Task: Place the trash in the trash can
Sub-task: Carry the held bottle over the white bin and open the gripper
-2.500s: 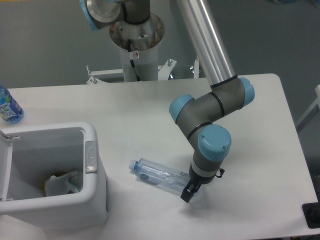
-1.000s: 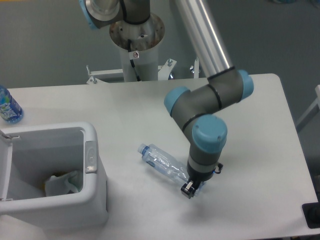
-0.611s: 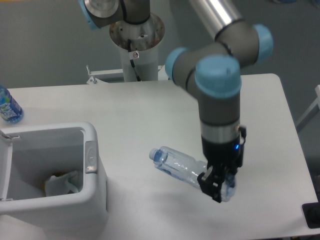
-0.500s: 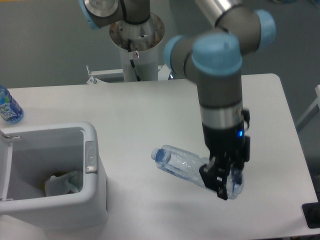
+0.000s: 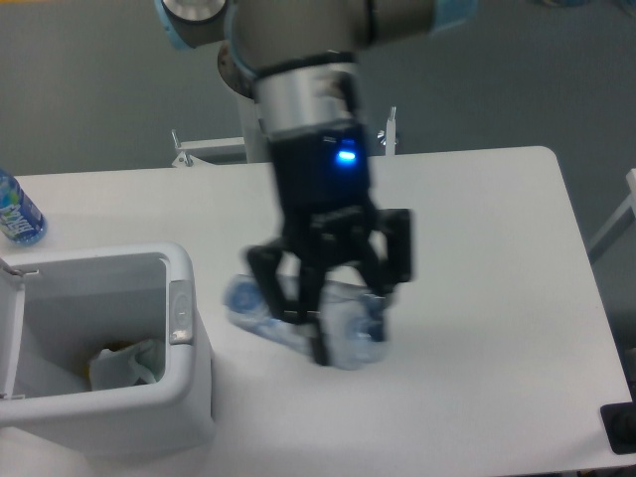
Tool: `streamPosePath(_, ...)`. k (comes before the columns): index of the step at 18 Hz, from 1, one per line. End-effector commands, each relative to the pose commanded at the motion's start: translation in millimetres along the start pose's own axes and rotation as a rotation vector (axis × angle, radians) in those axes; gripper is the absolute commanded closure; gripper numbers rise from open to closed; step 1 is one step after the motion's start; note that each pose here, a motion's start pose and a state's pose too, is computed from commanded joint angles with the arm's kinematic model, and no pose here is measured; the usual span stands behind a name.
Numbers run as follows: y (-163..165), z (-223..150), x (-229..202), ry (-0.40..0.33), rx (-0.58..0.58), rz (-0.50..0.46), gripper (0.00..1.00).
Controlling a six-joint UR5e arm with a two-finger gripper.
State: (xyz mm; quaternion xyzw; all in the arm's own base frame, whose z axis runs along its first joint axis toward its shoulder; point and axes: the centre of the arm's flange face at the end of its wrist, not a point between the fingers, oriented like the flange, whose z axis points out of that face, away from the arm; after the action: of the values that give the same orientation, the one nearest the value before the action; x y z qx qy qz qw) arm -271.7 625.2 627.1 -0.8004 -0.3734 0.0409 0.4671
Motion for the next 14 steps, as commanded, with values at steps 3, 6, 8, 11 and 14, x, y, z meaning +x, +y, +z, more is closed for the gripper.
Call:
streamPosePath(3,34,3,46,0.054,-0.050,0.046,0.44)
streamPosePath(6,61,11,68,0.079,-0.095,0.070,0.17)
streamPosePath(8,67,14,72,0.084,-0.105,0.079,0.00)
streamPosePath(11,67,12,72,0.082,-0.106,0.079,0.00)
streamPosePath(14,62,20,49,0.040,-0.108,0.057,0.00)
